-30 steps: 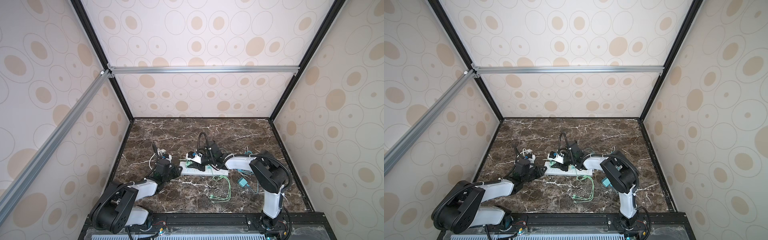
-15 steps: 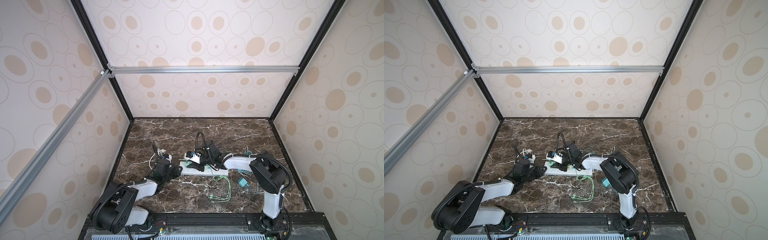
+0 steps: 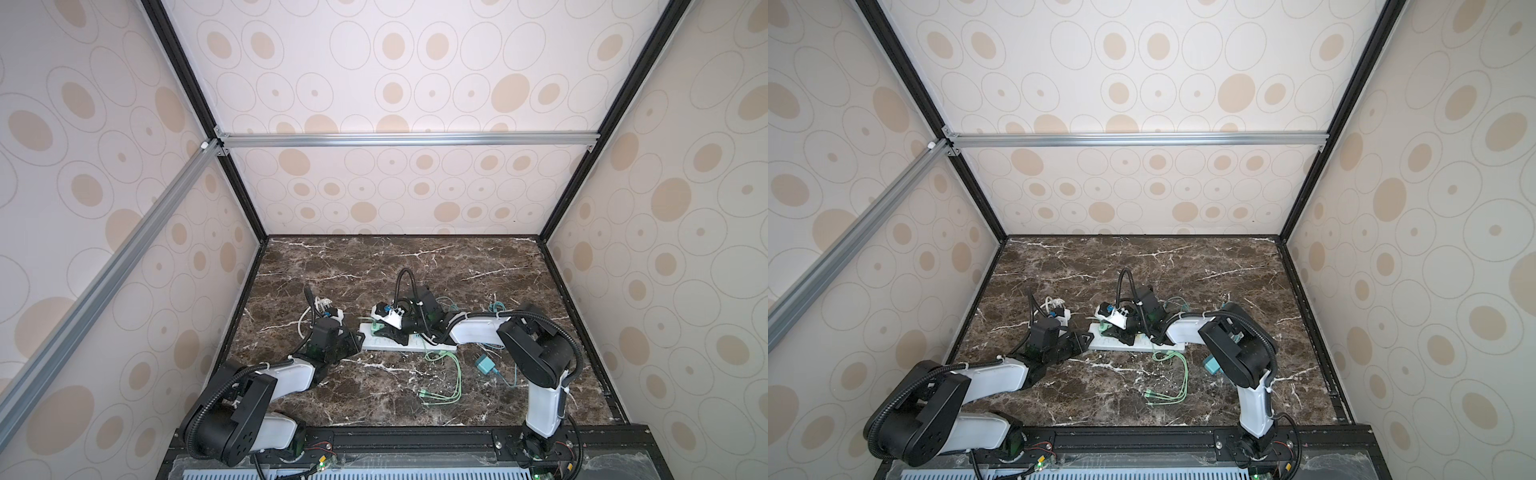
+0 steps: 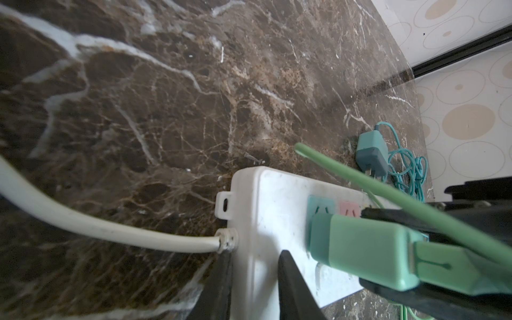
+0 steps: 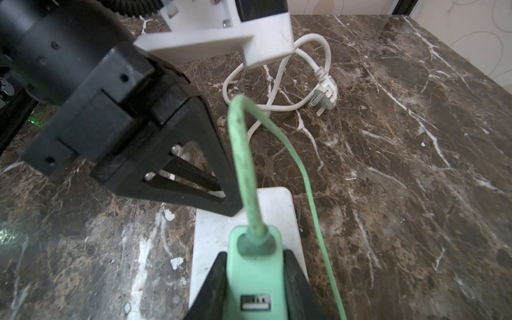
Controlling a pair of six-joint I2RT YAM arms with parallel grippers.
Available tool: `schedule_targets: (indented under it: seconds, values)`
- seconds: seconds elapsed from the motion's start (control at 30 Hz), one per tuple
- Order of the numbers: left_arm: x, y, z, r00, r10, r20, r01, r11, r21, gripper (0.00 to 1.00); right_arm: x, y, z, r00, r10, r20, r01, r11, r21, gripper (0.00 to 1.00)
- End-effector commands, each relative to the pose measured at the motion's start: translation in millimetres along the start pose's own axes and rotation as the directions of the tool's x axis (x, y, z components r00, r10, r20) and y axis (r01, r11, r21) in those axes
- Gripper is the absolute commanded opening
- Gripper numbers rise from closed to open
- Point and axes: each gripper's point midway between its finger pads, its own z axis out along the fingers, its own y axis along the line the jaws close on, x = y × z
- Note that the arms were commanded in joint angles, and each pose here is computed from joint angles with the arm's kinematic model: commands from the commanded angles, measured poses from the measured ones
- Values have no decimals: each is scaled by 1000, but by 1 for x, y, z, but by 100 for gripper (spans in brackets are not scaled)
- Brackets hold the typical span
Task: Insert plugs into power strip
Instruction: Insert the plug into the socket.
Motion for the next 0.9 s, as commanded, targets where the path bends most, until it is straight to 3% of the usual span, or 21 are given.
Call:
schedule_targets:
  seconds: [0.0,0.5,0.8,0.87]
  values:
    - [7,10,4,999,12,-47,-14,999,-44,28,53,28,10,990,86,-110,-94,993,-70,0]
    - [-1,7,9,997,40,-61,-44,997,-58,28,96,37,10,972,68,-226,-85,994,-68,0]
    - [-1,8,8,997,39,-65,-44,997,-63,28,102,38,10,969,93,-228,-109,992,-60,0]
    - [0,9,8,997,38,-67,-42,997,-62,28,98,36,9,970,93,-224,-108,993,-53,9]
